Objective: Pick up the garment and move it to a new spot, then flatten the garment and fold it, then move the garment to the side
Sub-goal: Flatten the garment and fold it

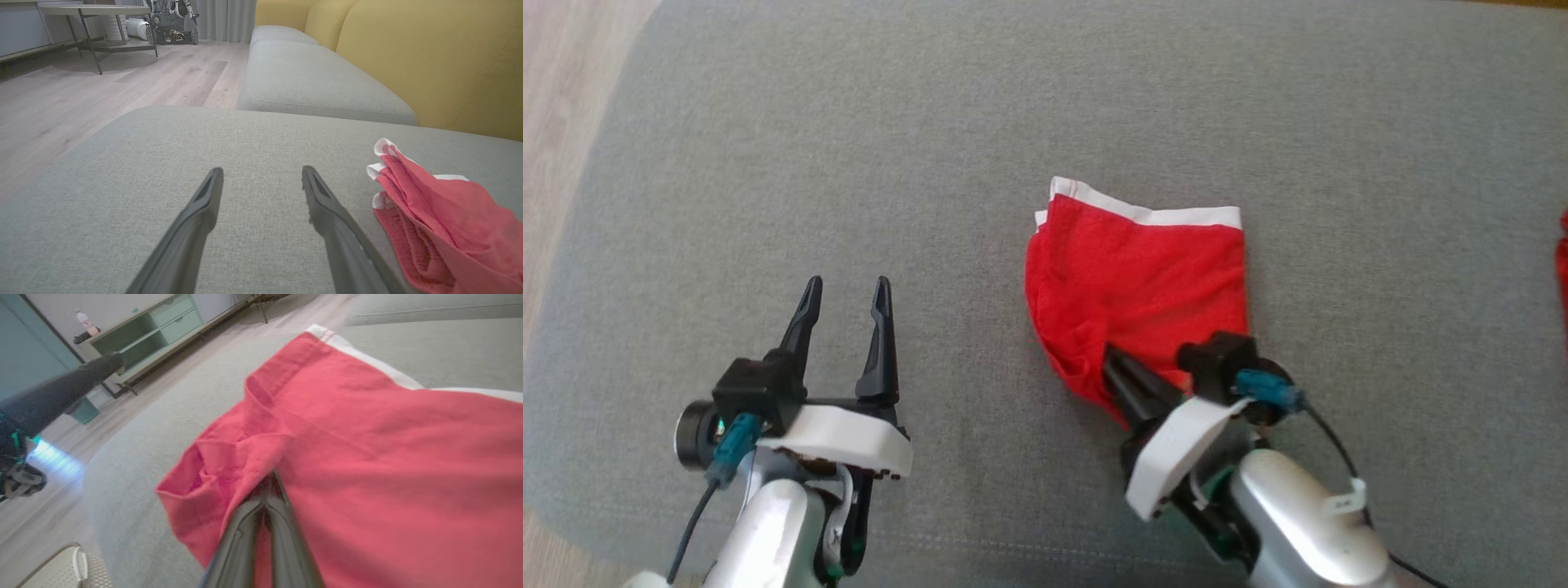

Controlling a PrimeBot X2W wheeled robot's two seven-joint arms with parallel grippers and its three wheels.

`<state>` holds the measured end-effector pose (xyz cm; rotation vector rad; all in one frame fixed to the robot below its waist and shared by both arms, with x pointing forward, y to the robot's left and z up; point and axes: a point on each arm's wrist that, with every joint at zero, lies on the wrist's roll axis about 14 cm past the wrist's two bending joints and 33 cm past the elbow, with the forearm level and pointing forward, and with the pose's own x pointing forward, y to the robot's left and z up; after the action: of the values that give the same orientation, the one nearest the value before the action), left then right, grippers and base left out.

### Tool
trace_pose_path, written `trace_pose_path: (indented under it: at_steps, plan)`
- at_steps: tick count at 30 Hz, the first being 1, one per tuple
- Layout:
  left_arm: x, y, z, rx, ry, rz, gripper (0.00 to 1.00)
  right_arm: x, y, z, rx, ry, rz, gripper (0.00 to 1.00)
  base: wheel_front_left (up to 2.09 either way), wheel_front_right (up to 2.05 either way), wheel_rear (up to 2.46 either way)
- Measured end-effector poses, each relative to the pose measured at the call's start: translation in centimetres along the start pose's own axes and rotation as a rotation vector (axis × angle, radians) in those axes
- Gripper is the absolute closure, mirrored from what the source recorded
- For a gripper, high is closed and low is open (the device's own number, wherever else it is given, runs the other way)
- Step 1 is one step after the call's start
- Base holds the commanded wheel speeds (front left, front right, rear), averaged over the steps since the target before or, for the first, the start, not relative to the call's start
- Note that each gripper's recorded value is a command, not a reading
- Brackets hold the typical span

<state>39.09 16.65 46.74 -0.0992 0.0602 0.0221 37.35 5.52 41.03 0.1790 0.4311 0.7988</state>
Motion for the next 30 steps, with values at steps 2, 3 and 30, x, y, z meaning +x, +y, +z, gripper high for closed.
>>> trace_pose_path:
  at_steps: [2,3,30]
  plan:
    - [0.0,0.2,0.0,0.000,-0.003,0.008,0.00,0.6,1.2,0.0,-0.004,-0.003,0.046,1.00,0.00,0.00,0.00]
    - [0.0,0.3,0.0,0.000,-0.003,0.011,0.00,0.7,1.7,0.0,-0.005,0.000,0.064,1.00,0.00,0.00,0.00]
    - [-0.3,-1.2,3.1,0.012,-0.106,-0.037,0.00,-10.4,-9.3,10.8,-0.052,-0.452,-0.382,0.00,0.00,0.00,0.00]
